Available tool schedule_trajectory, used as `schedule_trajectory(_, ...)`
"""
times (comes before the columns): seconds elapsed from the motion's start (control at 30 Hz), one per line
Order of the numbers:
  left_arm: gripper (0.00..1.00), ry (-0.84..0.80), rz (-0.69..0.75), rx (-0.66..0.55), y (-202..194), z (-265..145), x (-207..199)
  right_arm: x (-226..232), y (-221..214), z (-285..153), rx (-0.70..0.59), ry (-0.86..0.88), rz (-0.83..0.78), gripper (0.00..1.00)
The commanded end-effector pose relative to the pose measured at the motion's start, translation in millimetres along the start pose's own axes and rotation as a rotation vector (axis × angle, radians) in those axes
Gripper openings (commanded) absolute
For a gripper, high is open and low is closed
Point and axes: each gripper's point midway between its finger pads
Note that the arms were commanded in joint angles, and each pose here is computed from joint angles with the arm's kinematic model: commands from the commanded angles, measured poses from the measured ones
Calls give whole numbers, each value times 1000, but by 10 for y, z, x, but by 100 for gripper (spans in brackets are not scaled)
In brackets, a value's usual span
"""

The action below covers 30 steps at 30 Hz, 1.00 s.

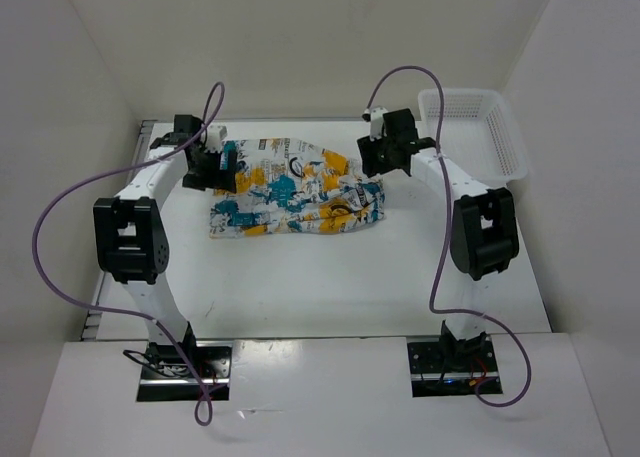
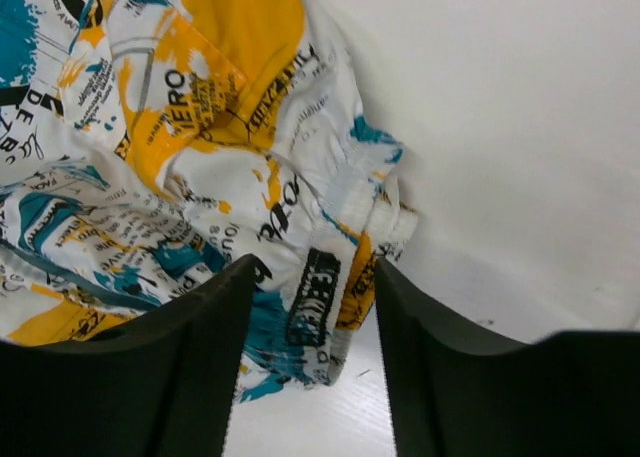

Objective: Fold and stack the shorts
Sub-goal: Fold the shorts

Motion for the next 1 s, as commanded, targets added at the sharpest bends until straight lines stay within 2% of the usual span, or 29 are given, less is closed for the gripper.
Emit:
schedule_trajectory(0.0,100,-56,-24,35,-227,76,-68,36,-186,-29,74,119,61,59)
schedule_trajectory(0.13,100,-50,-47,118,-549,228,-61,179,-373,-51,137,202,88,70)
schedule_trajectory(0.23,100,-101,-77,139,-693,276,-112,157,-514,-98,165,208,125,73)
schedule_trajectory(0.3,96,-146,-85,141,-723,306,-194,212,-636,-137,198,241,136,73)
schedule_trajectory(0.33,85,-183,-91,136,-716,293,-261,221,-755,-174,229,265,154,71)
schedule_trajectory(0.47,60,-225,-102,149,-755,327,-335,186,-970,-183,260,249,174,62)
schedule_trajectory(0.5,55,-235,-103,145,-748,324,-352,160,-1010,-175,267,235,175,54)
schedule_trajectory(0.57,41,-263,-115,169,-811,370,-400,166,-982,-198,258,236,172,46)
schedule_trajectory(0.6,37,-263,-115,169,-811,371,-400,168,-942,-199,249,239,161,39)
schedule_trajectory(0.67,26,-276,-119,173,-826,392,-420,169,-894,-200,237,242,148,32)
schedule_trajectory(0.7,16,-273,-116,165,-791,386,-408,176,-865,-224,228,243,146,27)
schedule_trajectory(0.8,1,-260,-112,159,-772,361,-387,130,-763,-249,201,223,97,23)
schedule_trajectory(0.97,0,-223,-106,127,-639,146,-307,114,-644,-313,183,221,34,14)
Point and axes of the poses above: each gripper's point midway between its finger pads, its own z axis out along the fingers, its own x axis along the line the jaws close on, y = z × x, and after that the axes turned 15 degrees about z, right-handed
